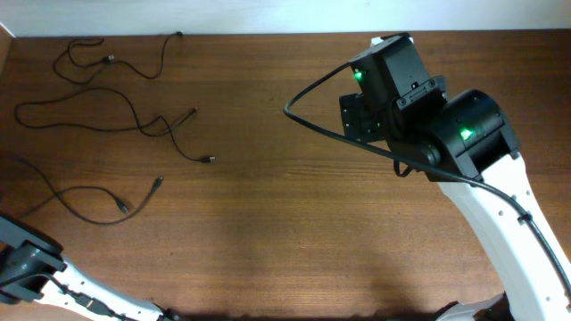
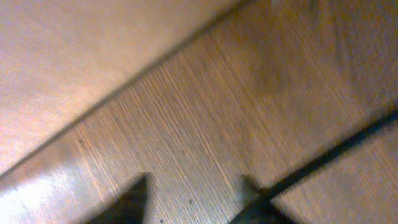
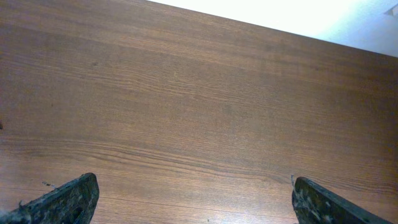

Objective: Untangle cables

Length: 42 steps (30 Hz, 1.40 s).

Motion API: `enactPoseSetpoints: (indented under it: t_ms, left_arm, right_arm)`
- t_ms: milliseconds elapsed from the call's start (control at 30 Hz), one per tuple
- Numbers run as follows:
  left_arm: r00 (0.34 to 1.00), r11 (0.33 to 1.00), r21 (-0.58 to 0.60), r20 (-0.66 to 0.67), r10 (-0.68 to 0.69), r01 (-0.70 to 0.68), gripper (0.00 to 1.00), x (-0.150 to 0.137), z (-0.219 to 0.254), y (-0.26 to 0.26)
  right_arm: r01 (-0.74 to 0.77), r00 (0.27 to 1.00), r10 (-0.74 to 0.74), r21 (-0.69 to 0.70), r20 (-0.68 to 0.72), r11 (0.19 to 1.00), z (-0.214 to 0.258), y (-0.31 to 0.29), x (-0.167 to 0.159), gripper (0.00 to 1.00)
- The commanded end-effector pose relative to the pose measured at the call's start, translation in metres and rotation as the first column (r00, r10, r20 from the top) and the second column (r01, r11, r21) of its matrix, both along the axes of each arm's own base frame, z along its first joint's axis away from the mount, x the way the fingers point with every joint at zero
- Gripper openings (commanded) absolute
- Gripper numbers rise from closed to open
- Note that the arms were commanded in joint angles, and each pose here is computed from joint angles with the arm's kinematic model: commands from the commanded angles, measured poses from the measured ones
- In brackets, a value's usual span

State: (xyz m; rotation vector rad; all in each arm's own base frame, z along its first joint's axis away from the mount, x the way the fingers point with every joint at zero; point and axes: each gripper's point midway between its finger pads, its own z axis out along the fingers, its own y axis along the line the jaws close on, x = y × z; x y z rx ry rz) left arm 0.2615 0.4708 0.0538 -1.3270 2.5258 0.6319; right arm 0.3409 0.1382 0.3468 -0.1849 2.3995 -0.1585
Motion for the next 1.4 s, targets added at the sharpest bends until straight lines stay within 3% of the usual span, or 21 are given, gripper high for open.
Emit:
enactPoseSetpoints:
  t_ms: [0, 33, 233, 300, 400, 500, 667, 733, 767, 833, 900, 967, 1100, 1200, 1233, 1300, 1367]
  left_arm:
    - [0.999, 0.993, 0.118, 0.045, -0.01, 0.004, 0.92, 0.008, 0.056, 0.018]
    - [0.999, 0.993, 0.121, 0.052, -0.012, 0.006, 1.0, 0.009, 0.059, 0.018]
    - [0.991, 0.996, 0.073, 0.119, -0.065, 0.057, 0.99, 0.025, 0.059, 0.006]
    - [0.97, 0.992, 0.068, 0.212, -0.117, 0.104, 0.99, 0.043, 0.076, -0.001]
    - [0.892, 0.976, 0.07, 0.398, -0.216, 0.206, 0.84, 0.077, 0.113, -0.015]
    - [0.771, 0.964, 0.093, 0.583, -0.256, 0.25, 0.62, 0.105, 0.159, -0.029]
    - [0.626, 0.929, 0.041, 0.727, -0.28, 0.369, 0.03, 0.128, 0.181, -0.06]
    - [0.54, 0.914, -0.032, 0.815, -0.211, 0.405, 0.0, 0.139, 0.192, -0.077]
    - [0.471, 0.902, -0.12, 0.877, -0.1, 0.414, 0.0, 0.15, 0.203, -0.089]
    - [0.399, 0.857, -0.267, 0.914, 0.079, 0.441, 0.0, 0.17, 0.218, -0.114]
    - [0.328, 0.758, -0.289, 0.939, 0.106, 0.584, 0.0, 0.196, 0.238, -0.159]
    - [0.301, 0.66, -0.282, 0.95, 0.088, 0.697, 0.0, 0.215, 0.247, -0.203]
    - [0.304, 0.433, -0.28, 0.953, 0.016, 0.857, 0.0, 0.241, 0.243, -0.309]
    - [0.401, 0.268, -0.371, 0.914, -0.068, 0.889, 0.0, 0.242, 0.217, -0.405]
    - [0.441, 0.242, -0.402, 0.887, -0.135, 0.883, 0.0, 0.24, 0.202, -0.436]
    - [0.539, 0.265, -0.475, 0.793, -0.284, 0.839, 0.0, 0.233, 0.169, -0.482]
    - [0.616, 0.363, -0.499, 0.621, -0.484, 0.787, 0.0, 0.221, 0.131, -0.519]
  right_arm:
    - [0.011, 1.0, -0.011, -0.007, 0.014, 1.0, 0.003, -0.001, 0.001, 0.98]
    - [0.011, 1.0, -0.011, -0.007, 0.014, 1.0, 0.003, -0.001, 0.001, 0.98]
    - [0.011, 1.0, -0.011, -0.007, 0.014, 1.0, 0.003, -0.001, 0.001, 0.98]
    - [0.011, 1.0, -0.011, -0.007, 0.014, 1.0, 0.003, -0.001, 0.001, 0.98]
    - [0.011, 1.0, -0.011, -0.007, 0.014, 1.0, 0.003, -0.001, 0.001, 0.98]
    - [0.011, 1.0, -0.011, -0.007, 0.014, 1.0, 0.003, -0.001, 0.001, 0.98]
    - [0.011, 1.0, -0.011, -0.007, 0.014, 1.0, 0.003, -0.001, 0.001, 0.98]
    - [0.011, 1.0, -0.011, -0.007, 0.013, 1.0, 0.003, -0.001, 0.001, 0.98]
    - [0.011, 1.0, -0.011, -0.007, 0.014, 1.0, 0.003, -0.001, 0.001, 0.98]
    - [0.011, 1.0, -0.011, -0.007, 0.014, 1.0, 0.003, -0.001, 0.001, 0.98]
    - [0.011, 1.0, -0.011, -0.007, 0.014, 1.0, 0.003, -0.001, 0.001, 0.98]
    - [0.011, 1.0, -0.011, -0.007, 0.014, 1.0, 0.003, -0.001, 0.001, 0.98]
    - [0.011, 1.0, -0.011, -0.007, 0.014, 1.0, 0.003, -0.001, 0.001, 0.98]
    - [0.011, 1.0, -0.011, -0.007, 0.014, 1.0, 0.003, -0.001, 0.001, 0.98]
    - [0.011, 1.0, -0.011, -0.007, 0.014, 1.0, 0.003, -0.001, 0.001, 0.98]
    - [0.011, 1.0, -0.011, -0.007, 0.014, 1.0, 0.003, -0.001, 0.001, 0.98]
    - [0.006, 1.0, -0.006, 0.015, 0.015, 1.0, 0.003, 0.003, 0.002, 0.98]
